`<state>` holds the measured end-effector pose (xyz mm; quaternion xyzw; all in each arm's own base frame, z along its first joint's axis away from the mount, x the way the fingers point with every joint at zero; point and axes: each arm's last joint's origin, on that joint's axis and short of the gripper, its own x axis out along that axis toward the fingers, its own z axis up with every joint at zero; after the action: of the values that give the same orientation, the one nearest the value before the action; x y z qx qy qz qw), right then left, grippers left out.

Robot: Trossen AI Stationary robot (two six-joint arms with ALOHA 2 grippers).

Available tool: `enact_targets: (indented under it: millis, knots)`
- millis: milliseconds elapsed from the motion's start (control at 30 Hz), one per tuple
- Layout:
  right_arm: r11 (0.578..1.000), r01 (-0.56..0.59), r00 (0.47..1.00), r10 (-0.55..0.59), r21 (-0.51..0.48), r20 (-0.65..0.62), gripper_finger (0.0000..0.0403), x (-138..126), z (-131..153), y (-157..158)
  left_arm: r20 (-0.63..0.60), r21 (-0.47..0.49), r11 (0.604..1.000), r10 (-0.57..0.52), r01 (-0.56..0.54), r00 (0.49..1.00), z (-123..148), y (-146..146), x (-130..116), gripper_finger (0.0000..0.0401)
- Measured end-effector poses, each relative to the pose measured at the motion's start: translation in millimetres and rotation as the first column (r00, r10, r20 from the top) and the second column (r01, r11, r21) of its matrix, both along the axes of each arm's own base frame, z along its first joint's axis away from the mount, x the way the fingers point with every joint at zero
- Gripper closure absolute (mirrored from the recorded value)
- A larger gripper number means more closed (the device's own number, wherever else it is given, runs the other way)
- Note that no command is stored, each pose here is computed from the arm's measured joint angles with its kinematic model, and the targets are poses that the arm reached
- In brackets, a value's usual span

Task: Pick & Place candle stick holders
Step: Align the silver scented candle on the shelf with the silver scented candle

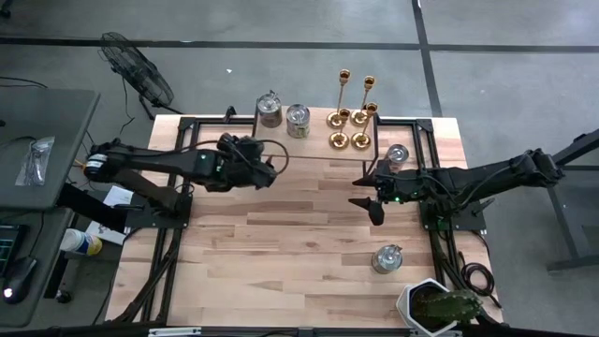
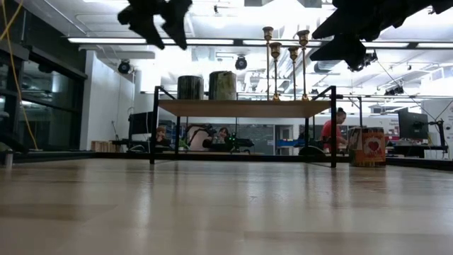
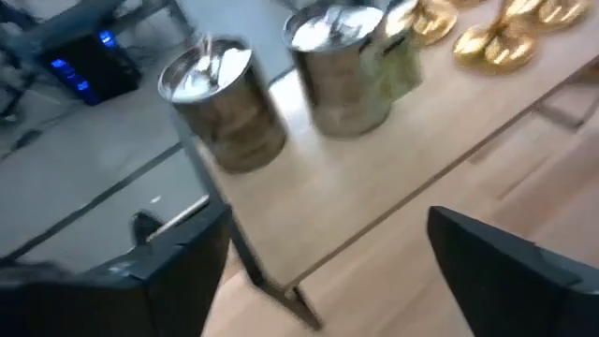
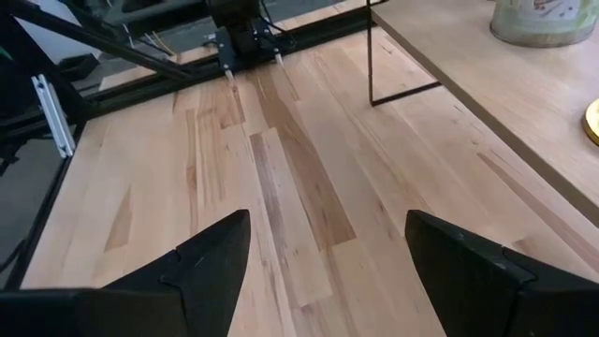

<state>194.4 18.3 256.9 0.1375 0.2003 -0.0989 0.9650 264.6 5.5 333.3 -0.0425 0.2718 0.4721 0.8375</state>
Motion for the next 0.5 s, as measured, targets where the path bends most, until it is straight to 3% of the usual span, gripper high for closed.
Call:
enact_targets:
  millis: [267, 500]
  knots:
    - [1.000, 0.000, 1.000, 0.000, 0.000, 0.000, 0.0125, 0, 0, 0, 0.070, -0.078, 0.991, -0.105, 0.111, 0.992, 8, 0, -30, 0.0197]
    - [1.000, 0.000, 1.000, 0.000, 0.000, -0.001, 0.0125, 0, 0, 0, 0.163, -0.140, 0.959, -0.223, 0.246, 0.961, 6, -1, -64, 0.0326]
